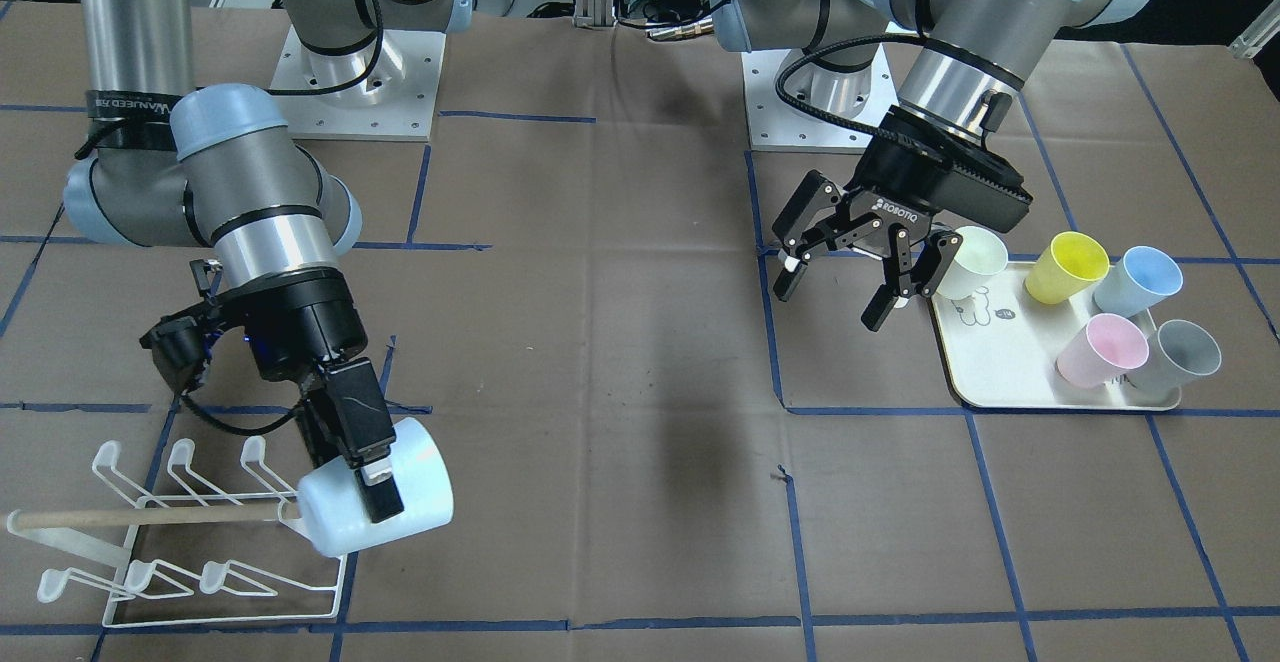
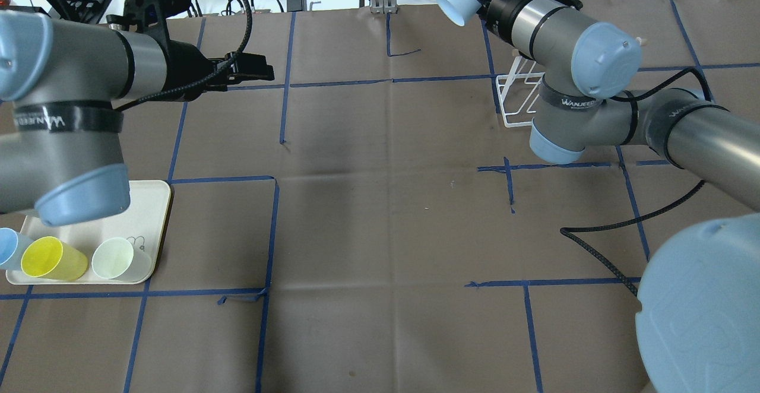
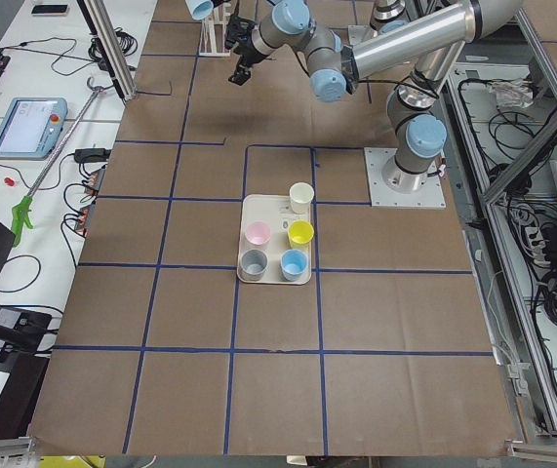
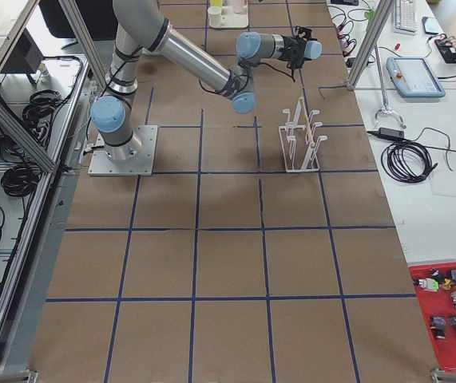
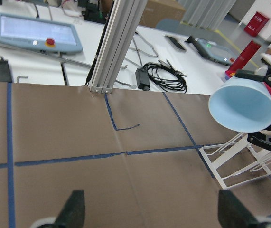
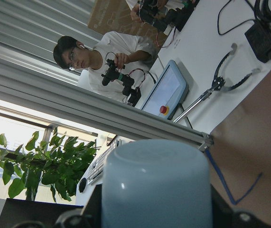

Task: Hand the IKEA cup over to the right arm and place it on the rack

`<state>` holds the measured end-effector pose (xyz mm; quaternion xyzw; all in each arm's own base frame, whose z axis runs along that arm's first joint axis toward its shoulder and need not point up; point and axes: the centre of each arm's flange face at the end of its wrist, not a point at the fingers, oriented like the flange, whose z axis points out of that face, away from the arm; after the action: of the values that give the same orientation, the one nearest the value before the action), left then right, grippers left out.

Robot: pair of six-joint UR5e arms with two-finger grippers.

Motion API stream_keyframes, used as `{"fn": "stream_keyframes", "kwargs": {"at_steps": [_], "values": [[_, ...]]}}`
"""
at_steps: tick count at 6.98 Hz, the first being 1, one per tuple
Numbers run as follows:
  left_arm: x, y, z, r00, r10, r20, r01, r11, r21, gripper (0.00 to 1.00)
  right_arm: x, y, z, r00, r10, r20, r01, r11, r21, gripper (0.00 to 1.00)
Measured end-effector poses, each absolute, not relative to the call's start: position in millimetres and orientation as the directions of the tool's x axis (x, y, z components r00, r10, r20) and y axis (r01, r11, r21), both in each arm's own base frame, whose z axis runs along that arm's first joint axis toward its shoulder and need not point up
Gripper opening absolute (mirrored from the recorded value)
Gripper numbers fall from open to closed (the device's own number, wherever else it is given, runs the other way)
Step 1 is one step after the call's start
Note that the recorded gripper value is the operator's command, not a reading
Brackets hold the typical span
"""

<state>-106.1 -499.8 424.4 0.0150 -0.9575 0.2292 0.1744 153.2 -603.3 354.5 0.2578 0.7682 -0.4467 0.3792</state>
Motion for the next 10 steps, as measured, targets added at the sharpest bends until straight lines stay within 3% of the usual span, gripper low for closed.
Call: {"fn": "stream_keyframes", "kwargs": {"at_steps": [2,3,6,10], "values": [[-109,-506,446,-0.979,-0.033,0.201,-0.080,0.971,-0.227,0.99,116,-608,358,-0.844,-0.045,-0.534,0.487,0.349,-0.800,0.39],[-120,-506,457,-0.994,-0.024,0.107,-0.039,0.988,-0.148,0.99,103,-610,358,-0.910,-0.055,-0.411,0.375,0.316,-0.872,0.39],[-138,-501,474,-1.000,0.023,-0.010,0.023,0.998,-0.055,0.99,77,-622,323,-0.983,-0.056,-0.175,0.161,0.194,-0.968,0.40],[-128,-499,472,-1.000,0.018,-0.015,0.019,0.999,-0.034,0.99,59,-624,274,-0.997,-0.050,-0.061,0.051,0.172,-0.984,0.40]]}}
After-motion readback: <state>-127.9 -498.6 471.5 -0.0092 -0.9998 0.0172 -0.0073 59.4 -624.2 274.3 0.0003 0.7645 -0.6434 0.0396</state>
